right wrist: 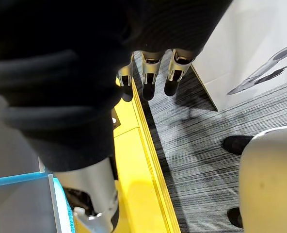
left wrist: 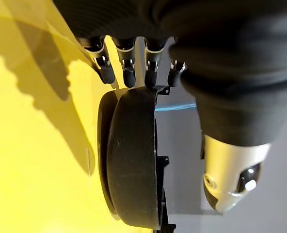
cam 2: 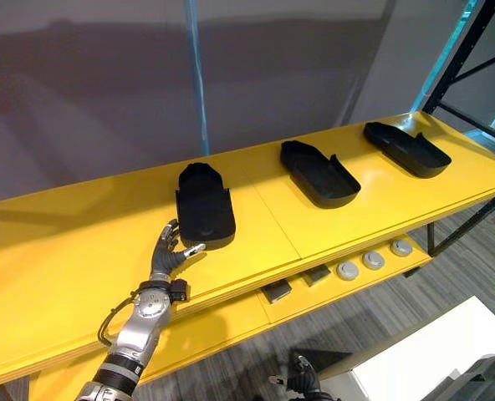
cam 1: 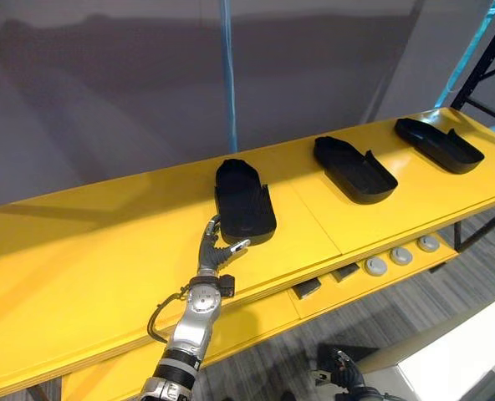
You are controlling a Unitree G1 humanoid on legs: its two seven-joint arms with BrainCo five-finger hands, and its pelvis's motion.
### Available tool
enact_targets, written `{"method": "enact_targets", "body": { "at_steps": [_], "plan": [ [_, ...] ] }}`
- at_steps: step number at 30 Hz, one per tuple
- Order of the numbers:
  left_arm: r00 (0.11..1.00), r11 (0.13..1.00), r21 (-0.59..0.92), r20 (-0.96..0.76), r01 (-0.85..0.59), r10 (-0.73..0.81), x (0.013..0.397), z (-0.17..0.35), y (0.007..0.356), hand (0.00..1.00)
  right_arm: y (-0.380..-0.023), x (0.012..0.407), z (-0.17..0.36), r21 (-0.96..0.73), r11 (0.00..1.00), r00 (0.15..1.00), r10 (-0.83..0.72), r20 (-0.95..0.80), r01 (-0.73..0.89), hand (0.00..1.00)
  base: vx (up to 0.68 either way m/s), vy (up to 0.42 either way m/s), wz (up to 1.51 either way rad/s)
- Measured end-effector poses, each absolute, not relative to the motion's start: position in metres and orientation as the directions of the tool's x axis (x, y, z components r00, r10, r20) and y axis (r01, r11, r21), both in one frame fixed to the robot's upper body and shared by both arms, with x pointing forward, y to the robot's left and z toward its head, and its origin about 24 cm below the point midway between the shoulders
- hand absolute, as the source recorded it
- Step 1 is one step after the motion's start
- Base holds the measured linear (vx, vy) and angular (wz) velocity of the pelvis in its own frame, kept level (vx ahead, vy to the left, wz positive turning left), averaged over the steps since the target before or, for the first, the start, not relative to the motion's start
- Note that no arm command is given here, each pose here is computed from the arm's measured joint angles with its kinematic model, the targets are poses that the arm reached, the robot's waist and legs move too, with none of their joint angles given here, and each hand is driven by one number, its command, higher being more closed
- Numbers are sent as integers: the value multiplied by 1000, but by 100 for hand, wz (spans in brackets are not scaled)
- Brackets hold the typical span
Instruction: Walk over and take plastic housings, then place them on the shelf
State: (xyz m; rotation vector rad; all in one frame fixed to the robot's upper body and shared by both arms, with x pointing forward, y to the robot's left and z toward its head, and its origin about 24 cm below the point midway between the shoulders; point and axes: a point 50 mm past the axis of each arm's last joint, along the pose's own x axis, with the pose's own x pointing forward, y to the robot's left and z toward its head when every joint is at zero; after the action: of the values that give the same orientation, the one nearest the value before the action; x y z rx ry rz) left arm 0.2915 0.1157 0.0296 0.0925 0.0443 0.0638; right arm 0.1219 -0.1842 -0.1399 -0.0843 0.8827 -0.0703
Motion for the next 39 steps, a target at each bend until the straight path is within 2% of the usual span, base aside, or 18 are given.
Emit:
{"method": "enact_targets", "body": {
  "at_steps": [12, 15, 21, 24, 27, 29, 31, 33, 36, 39],
  "plan": [
    [997, 994, 92, -28, -63, 65, 293, 34, 116, 0, -183, 124, -142, -102, 994, 626, -94, -774, 23, 0, 0, 0, 3],
    [995, 989, 110, 24, -96, 94, 287, 45, 123, 0, -182, 125, -141, -100, 995, 627, -92, -773, 22, 0, -4, -6, 3],
    [932, 950, 148, 284, -275, 226, 253, 94, 160, 0, -183, 121, -144, -98, 995, 613, -89, -785, 19, 0, -18, -10, 10],
    [854, 908, 118, 407, -402, 326, 224, 117, 188, 0, -184, 117, -146, -97, 995, 600, -88, -795, 18, 0, -31, -8, 21],
    [756, 808, 114, 448, -578, 477, 192, 120, 225, 0, -187, 113, -147, -101, 995, 588, -96, -803, 25, 0, -26, -17, 37],
    [683, 708, 113, 405, -697, 608, 167, 109, 252, 0, -188, 109, -148, -94, 995, 582, -102, -807, 44, 0, -4, -16, 39],
    [581, 581, 92, 278, -808, 764, 130, 85, 280, 0, -189, 104, -148, -93, 994, 577, -110, -810, 59, 0, 23, -6, 36],
    [517, 509, 92, 151, -856, 842, 104, 61, 292, 0, -186, 101, -149, -88, 994, 571, -106, -814, 60, 0, 28, 2, 35],
    [449, 456, 159, -81, -876, 890, 71, 16, 294, 0, -173, 115, -142, -56, 997, 619, -76, -782, 51, 0, 23, 12, 22],
    [427, 510, 212, -338, -833, 839, 56, -36, 283, 0, -159, 129, -136, -24, 999, 659, -43, -751, 38, 0, 1, 11, -6]
  ]
}}
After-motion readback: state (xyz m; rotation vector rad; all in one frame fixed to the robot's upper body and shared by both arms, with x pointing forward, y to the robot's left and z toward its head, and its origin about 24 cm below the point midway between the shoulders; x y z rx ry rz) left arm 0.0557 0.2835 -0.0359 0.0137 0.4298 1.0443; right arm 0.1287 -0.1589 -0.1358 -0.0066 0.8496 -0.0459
